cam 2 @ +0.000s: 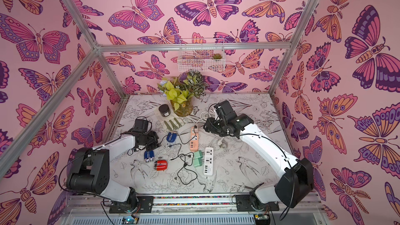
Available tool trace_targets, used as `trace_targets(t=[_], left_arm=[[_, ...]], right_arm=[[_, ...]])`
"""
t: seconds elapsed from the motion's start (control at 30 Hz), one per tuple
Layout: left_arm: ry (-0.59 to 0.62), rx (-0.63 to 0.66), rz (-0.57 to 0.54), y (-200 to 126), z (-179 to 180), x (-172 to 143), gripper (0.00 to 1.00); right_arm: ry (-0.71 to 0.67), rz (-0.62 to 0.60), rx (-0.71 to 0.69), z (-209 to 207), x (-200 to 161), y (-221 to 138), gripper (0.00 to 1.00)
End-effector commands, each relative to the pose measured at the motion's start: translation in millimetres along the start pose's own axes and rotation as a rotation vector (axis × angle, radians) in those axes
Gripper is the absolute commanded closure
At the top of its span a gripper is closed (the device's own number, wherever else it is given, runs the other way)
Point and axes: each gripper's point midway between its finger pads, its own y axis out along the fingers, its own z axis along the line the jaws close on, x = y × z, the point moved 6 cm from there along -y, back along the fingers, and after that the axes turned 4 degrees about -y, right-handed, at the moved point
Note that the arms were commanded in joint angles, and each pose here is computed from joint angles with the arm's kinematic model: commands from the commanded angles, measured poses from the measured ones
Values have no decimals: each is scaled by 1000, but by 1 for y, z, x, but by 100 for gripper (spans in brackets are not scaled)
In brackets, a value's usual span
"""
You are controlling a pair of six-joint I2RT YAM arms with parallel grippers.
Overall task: Charge the electric shaver
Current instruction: Pick up the charging cable from the center of the board.
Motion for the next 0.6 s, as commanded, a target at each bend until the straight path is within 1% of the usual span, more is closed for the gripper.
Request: trace_targets(t=[0.0,0.07,0.1,0.17,0.23,0.37,0.47,0.53,0.57], left_arm=[[-141,27,-43,5,5,10,48],[-140,34,-55,11,7,14,52],[-140,41,-58,14,8,16,56],[-128,56,-67,20,9,19,68],[-122,70,-76,23,12,21,77],[-126,63,-93,26,16,28,83],[-121,52,-83,28,16,28,93],[-83,15,-77,22,9,25,100],[-56,-7,-74,16,4,21,100]], right_arm=[[2,-17,-15,-2,-3,-8,43],[4,-17,-15,-3,-4,-8,43],[5,-16,-15,-3,-4,-8,43],[5,-15,-14,-3,-4,-7,43],[4,-15,-14,-3,-4,-7,43],[6,-12,-10,-2,-4,-5,43],[11,-10,-9,-3,-4,-4,43],[10,-10,-4,-2,-3,-3,44],[11,-9,-2,-1,-3,-3,44]])
